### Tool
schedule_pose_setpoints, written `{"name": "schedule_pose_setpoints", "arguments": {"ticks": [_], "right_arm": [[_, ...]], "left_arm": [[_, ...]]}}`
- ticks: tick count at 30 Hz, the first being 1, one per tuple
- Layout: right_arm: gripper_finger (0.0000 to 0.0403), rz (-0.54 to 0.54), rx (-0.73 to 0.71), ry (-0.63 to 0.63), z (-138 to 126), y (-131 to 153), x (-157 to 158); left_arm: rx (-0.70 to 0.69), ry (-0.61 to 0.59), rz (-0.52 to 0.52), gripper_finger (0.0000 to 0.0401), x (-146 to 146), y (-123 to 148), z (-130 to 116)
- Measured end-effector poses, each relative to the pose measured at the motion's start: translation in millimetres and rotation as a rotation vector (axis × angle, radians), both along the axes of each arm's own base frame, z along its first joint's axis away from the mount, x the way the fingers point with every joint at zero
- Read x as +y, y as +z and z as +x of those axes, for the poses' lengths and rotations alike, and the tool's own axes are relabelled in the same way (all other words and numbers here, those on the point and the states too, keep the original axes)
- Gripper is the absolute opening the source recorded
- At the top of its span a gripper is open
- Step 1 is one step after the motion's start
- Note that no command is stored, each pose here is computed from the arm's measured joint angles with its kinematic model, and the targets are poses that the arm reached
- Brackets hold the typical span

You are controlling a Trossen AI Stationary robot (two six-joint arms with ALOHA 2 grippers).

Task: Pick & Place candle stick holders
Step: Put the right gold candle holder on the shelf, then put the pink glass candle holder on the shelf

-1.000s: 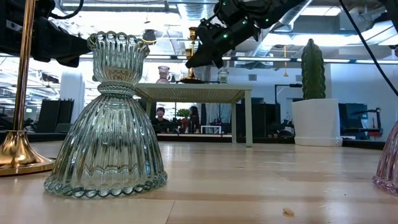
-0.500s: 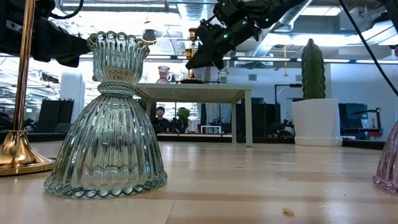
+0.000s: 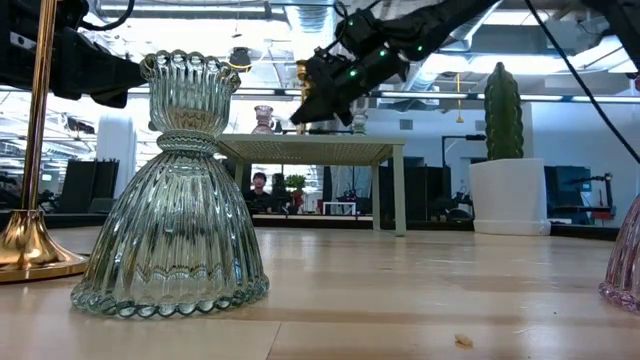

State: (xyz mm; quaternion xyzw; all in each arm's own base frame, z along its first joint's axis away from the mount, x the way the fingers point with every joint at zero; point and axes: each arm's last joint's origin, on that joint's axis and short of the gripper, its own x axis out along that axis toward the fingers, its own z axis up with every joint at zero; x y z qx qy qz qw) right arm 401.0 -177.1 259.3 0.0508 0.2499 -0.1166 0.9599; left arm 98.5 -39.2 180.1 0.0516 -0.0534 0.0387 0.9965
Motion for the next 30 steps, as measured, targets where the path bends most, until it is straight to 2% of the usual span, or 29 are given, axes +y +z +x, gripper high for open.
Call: {"name": "schedule_pose_setpoints", "arguments": {"ticks": [10, 16, 26, 30], "right_arm": [[0.0009, -0.008, -0.002, 0.012, 4.5, -0.7, -0.4], [0.0062, -0.017, 0.017, 0.034, 6.2, -5.0, 1.6], [0.0141, -0.025, 0.048, 0.044, 7.0, 17.1, 0.3], [0.0163, -0.015, 0.107, 0.062, 5.3, 27.8, 2.7]], "left_arm": [[0.014, 0.029, 0.007, 0.0006, 0.3, -1.2, 0.8], [0.017, 0.034, 0.007, 0.0006, 0.3, -1.5, 1.0], [0.018, 0.034, 0.005, 0.0006, 0.3, -1.7, 1.1], [0.019, 0.034, 0.005, 0.0006, 0.3, -1.7, 1.1]]}}
